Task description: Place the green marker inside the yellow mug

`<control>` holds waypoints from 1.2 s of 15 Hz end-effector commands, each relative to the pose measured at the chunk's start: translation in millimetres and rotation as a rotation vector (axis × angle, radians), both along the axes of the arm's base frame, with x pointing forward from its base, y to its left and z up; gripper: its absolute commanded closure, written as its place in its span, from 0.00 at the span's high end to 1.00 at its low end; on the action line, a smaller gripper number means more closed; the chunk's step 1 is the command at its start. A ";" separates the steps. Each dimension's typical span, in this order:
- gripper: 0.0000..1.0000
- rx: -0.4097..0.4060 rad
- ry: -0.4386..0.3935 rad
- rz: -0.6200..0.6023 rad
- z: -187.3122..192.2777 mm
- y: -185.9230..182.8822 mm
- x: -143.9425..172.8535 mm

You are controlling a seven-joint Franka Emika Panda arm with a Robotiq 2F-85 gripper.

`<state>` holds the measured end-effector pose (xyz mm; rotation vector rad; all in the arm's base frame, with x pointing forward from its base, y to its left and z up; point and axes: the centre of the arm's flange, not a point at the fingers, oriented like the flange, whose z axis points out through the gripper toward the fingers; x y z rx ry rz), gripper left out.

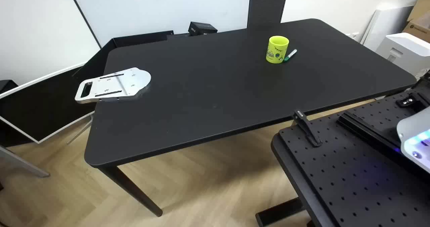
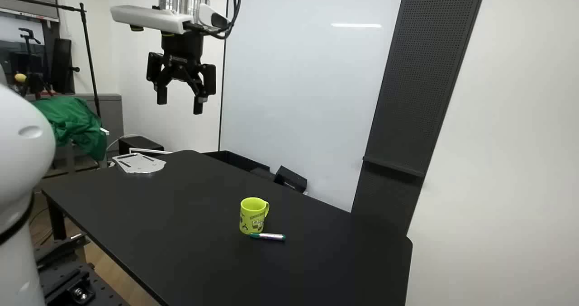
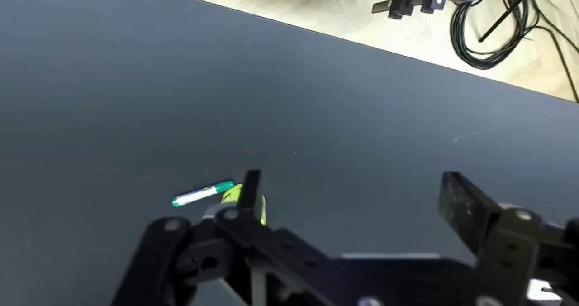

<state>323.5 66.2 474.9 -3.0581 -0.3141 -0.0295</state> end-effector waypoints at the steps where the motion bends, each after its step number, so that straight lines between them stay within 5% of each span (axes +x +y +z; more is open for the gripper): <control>1: 1.00 0.000 0.000 0.000 -0.1 0.0 0.0; 14: 1.00 0.000 0.000 0.000 -0.1 0.0 -0.1; 18: 1.00 -0.016 -0.014 -0.041 -3.6 -7.4 32.6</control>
